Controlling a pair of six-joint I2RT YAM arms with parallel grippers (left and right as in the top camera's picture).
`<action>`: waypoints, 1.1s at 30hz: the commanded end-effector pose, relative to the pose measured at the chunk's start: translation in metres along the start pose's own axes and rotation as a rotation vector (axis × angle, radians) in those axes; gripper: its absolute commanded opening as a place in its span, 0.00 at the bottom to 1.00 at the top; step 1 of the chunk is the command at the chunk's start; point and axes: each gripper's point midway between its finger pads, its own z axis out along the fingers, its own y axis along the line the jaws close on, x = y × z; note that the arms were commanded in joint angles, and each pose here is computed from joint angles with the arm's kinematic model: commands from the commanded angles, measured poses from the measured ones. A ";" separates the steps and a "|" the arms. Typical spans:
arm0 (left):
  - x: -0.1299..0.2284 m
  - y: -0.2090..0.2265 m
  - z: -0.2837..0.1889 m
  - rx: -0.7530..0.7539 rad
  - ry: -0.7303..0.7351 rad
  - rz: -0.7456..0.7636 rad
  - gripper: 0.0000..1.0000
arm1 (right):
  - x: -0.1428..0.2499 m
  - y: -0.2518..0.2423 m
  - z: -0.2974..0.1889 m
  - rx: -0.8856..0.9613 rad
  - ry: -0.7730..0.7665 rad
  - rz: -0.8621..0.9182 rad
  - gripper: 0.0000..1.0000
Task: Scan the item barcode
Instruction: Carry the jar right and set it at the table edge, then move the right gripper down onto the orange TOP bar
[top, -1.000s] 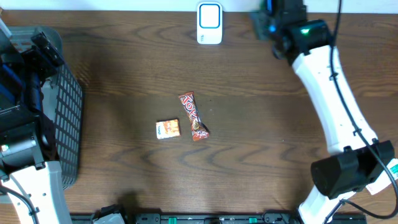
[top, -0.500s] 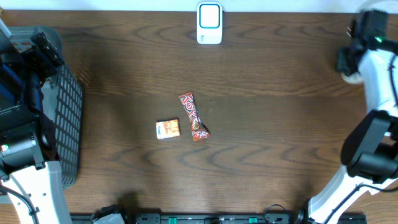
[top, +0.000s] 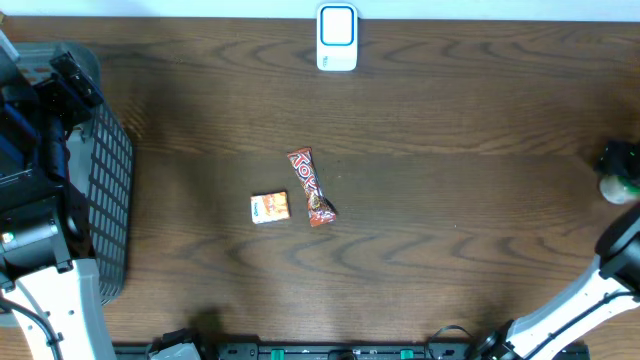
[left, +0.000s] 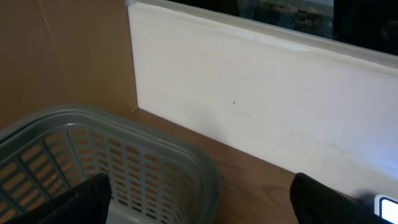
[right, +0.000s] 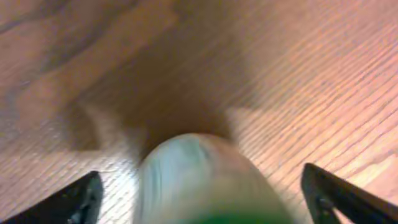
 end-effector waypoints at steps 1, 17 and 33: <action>-0.002 -0.003 -0.001 0.014 -0.003 -0.008 0.91 | -0.013 0.013 -0.023 -0.146 -0.069 0.018 0.99; -0.001 -0.003 -0.001 0.013 -0.003 -0.008 0.91 | -0.006 0.174 -0.446 -0.978 -0.786 -0.169 0.99; -0.001 -0.003 -0.001 0.013 -0.003 -0.008 0.91 | 0.229 0.458 -0.312 -0.995 -0.007 -0.831 0.99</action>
